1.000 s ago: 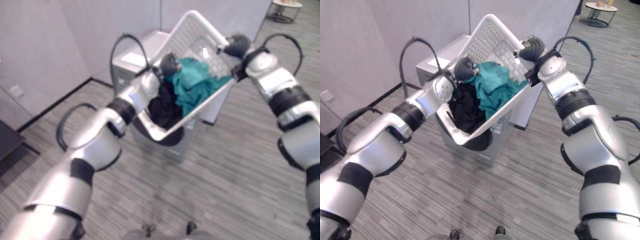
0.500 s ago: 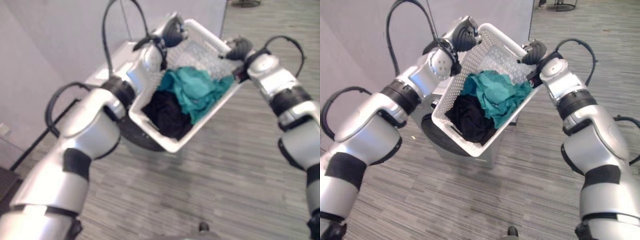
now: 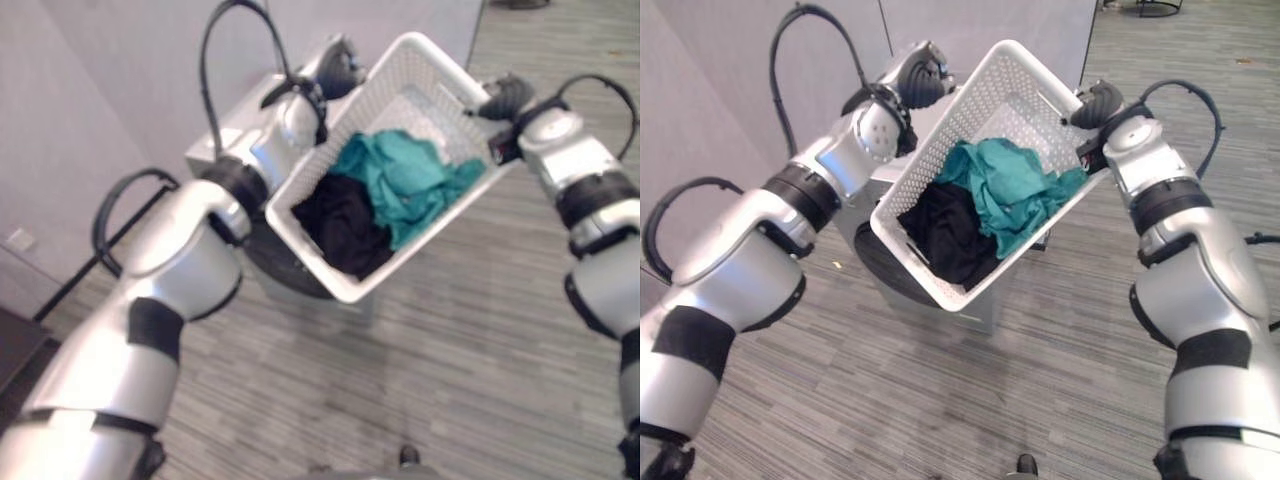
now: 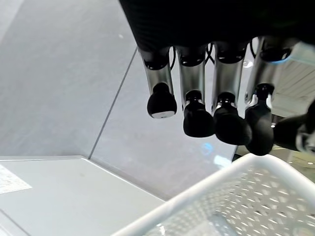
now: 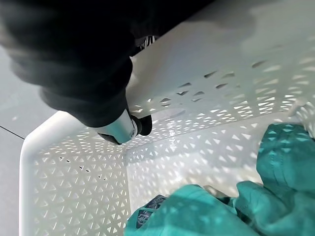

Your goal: Grab the laundry basket,head to the washer,open it,put in the laundry and shut it.

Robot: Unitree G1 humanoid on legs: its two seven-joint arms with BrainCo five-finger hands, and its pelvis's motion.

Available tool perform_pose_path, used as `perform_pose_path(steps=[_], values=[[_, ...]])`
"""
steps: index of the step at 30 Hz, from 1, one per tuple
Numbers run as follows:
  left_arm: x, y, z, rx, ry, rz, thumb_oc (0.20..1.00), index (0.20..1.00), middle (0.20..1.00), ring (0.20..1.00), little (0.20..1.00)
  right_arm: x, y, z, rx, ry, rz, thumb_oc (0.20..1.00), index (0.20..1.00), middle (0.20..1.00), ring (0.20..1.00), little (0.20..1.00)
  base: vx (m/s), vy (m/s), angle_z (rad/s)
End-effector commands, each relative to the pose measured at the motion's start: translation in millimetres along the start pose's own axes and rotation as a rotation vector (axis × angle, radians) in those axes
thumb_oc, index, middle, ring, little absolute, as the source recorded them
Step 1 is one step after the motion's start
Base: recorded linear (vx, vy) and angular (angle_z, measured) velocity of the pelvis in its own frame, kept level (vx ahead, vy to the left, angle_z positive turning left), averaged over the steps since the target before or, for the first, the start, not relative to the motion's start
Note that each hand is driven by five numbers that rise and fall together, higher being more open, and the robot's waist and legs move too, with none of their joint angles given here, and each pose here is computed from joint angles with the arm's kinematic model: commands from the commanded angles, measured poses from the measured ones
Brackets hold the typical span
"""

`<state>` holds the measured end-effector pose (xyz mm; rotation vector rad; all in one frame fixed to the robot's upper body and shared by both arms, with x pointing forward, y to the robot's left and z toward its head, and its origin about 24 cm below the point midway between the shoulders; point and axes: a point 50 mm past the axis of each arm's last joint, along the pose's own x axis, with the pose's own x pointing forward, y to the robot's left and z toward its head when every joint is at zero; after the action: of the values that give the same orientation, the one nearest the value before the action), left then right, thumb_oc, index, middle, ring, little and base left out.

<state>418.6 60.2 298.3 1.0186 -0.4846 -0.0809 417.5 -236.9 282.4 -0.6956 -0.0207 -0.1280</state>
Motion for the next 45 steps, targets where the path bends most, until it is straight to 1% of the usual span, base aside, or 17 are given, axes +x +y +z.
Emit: perform_pose_path(steps=[1,4,8,12,13,14,17,18,20,24,26,32,37,38,40,43,45], values=[[9,36,11,0.108,-0.001,0.115,0.2,0.2,0.2,0.2,0.2,-12,-65,88,0.092,-0.22,-0.24,0.2,0.2,0.2,0.2,0.2,0.03,-0.001,-0.08],[11,34,20,0.111,-0.023,0.113,0.2,0.2,0.2,0.2,0.2,-10,-51,102,0.08,-0.235,-0.212,0.2,0.2,0.2,0.2,0.2,0.01,-0.004,-0.01],[13,37,29,0.14,-0.036,0.117,0.2,0.2,0.2,0.2,0.2,-13,-50,120,0.124,-0.264,-0.22,0.2,0.2,0.2,0.2,0.2,0.01,-0.021,0.05],[15,39,40,0.197,-0.057,0.124,0.2,0.2,0.2,0.2,0.2,-21,-75,127,0.202,-0.262,-0.303,0.2,0.2,0.2,0.2,0.2,0.03,-0.002,0.13],[15,39,40,0.197,-0.057,0.124,0.2,0.2,0.2,0.2,0.2,-21,-75,127,0.203,-0.262,-0.304,0.2,0.2,0.2,0.2,0.2,0.04,-0.007,0.32],[16,39,47,0.216,-0.069,0.126,0.2,0.2,0.2,0.2,0.2,-27,-89,131,0.231,-0.268,-0.347,0.2,0.2,0.2,0.2,0.2,0.04,0.0,0.29],[17,38,58,0.242,-0.096,0.122,0.2,0.2,0.2,0.2,0.2,-37,-110,139,0.232,-0.283,-0.413,0.2,0.2,0.2,0.2,0.2,0.04,0.011,0.19],[17,38,59,0.242,-0.097,0.123,0.2,0.2,0.2,0.2,0.2,-37,-111,139,0.232,-0.283,-0.413,0.2,0.2,0.2,0.2,0.2,0.03,0.017,0.1],[18,38,67,0.262,-0.122,0.117,0.2,0.2,0.2,0.2,0.2,-53,-137,150,0.282,-0.333,-0.489,0.2,0.2,0.2,0.2,0.2,0.02,0.013,0.01],[18,37,78,0.253,-0.151,0.116,0.2,0.2,0.2,0.2,0.2,-68,-164,149,0.304,-0.341,-0.568,0.2,0.2,0.2,0.2,0.2,0.02,0.01,0.0],[18,39,82,0.255,-0.161,0.123,0.2,0.2,0.2,0.2,0.2,-79,-180,150,0.352,-0.363,-0.614,0.2,0.2,0.2,0.2,0.2,-0.07,0.039,-0.06],[19,48,86,0.256,-0.176,0.147,0.2,0.2,0.2,0.2,0.2,-93,-201,148,0.369,-0.368,-0.689,0.2,0.2,0.2,0.2,0.2,-0.08,0.047,0.05],[19,61,82,0.246,-0.168,0.181,0.2,0.2,0.2,0.2,0.2,-92,-202,143,0.381,-0.363,-0.693,0.2,0.2,0.2,0.2,0.2,-0.07,0.044,-0.28],[19,66,68,0.146,-0.12,0.172,0.2,0.2,0.2,0.2,0.2,-86,-197,136,0.425,-0.354,-0.671,0.2,0.2,0.2,0.2,0.2,-0.06,0.017,-0.31],[19,66,70,0.116,-0.126,0.17,0.2,0.2,0.2,0.2,0.2,-84,-195,134,0.44,-0.353,-0.661,0.2,0.2,0.2,0.2,0.2,-0.05,0.008,-0.19],[19,75,76,0.157,-0.155,0.201,0.2,0.2,0.2,0.2,0.2,-79,-188,134,0.458,-0.361,-0.632,0.2,0.2,0.2,0.2,0.2,-0.04,0.002,-0.12],[18,72,75,0.164,-0.156,0.198,0.2,0.2,0.2,0.2,0.2,-74,-180,136,0.495,-0.384,-0.603,0.2,0.2,0.2,0.2,0.2,-0.04,0.001,-0.14]])
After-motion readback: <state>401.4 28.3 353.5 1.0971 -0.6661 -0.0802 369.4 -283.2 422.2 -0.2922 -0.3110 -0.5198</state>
